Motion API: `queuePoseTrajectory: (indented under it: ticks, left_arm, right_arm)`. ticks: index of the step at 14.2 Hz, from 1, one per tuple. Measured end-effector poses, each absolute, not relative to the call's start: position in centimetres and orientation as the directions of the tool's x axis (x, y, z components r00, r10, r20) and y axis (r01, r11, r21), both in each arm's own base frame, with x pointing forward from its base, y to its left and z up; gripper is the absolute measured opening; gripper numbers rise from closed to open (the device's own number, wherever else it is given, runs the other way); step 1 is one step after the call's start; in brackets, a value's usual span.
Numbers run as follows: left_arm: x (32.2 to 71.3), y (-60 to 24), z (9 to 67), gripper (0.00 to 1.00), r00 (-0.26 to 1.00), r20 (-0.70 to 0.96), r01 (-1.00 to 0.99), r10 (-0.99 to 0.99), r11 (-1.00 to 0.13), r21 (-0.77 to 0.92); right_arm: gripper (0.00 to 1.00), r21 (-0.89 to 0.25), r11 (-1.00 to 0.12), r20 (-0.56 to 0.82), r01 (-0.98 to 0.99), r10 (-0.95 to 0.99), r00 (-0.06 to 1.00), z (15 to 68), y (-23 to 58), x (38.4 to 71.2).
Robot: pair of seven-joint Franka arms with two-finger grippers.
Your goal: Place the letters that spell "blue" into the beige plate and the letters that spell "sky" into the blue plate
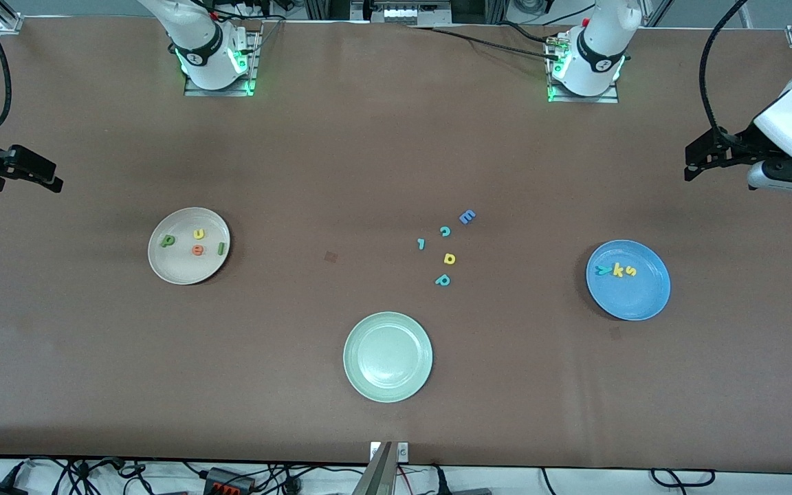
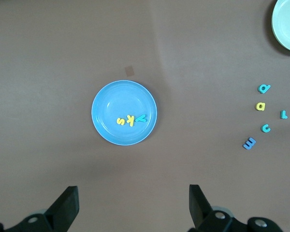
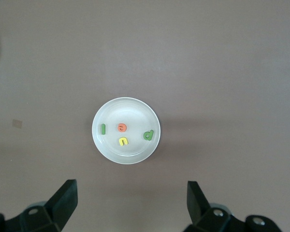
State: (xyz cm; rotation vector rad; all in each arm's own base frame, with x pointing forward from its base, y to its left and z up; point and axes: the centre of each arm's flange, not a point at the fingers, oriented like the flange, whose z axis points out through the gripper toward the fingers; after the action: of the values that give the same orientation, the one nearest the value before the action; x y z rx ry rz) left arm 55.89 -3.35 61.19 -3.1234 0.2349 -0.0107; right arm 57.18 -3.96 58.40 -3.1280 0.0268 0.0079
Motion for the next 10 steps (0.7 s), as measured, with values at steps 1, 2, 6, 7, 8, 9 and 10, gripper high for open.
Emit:
queuePoseTrajectory:
  ticks: [1, 2, 6, 7, 8, 9, 10]
  left_arm:
    - [55.89, -3.34, 61.19, 1.00, 0.989, 0.006, -0.149, -0.150, -0.989, -0.010]
    - [55.89, -3.34, 61.19, 1.00, 0.989, 0.006, -0.149, -0.149, -0.989, -0.010]
    - [55.89, -3.31, 61.19, 1.00, 0.989, 0.006, -0.149, -0.149, -0.989, -0.010]
    - [55.89, -3.30, 61.19, 1.00, 0.989, 0.006, -0.149, -0.149, -0.989, -0.010]
    - [55.89, -3.30, 61.19, 1.00, 0.989, 0.006, -0.149, -0.149, -0.989, -0.010]
    - [55.89, -3.30, 61.19, 1.00, 0.989, 0.006, -0.149, -0.149, -0.989, -0.010]
    - [55.89, -3.30, 61.19, 1.00, 0.989, 0.006, -0.149, -0.149, -0.989, -0.010]
  right_arm:
    - [1.00, -0.014, -1.000, -0.009, -0.017, -0.017, 1.000, 58.37, -3.95, 57.14]
    - [1.00, -0.014, -1.000, -0.011, -0.017, -0.017, 1.000, 58.34, -3.93, 57.11]
    - [1.00, -0.015, -1.000, -0.025, -0.016, -0.015, 1.000, 58.07, -3.87, 57.05]
    - [1.00, -0.015, -1.000, -0.028, -0.016, -0.015, 1.000, 57.94, -3.85, 57.06]
    - [1.00, -0.015, -1.000, -0.029, -0.015, -0.015, 0.999, 57.89, -3.83, 57.07]
    - [1.00, -0.015, -1.000, -0.029, -0.015, -0.015, 0.999, 57.89, -3.82, 57.06]
    - [1.00, -0.015, -1.000, -0.029, -0.015, -0.014, 0.999, 57.89, -3.82, 57.06]
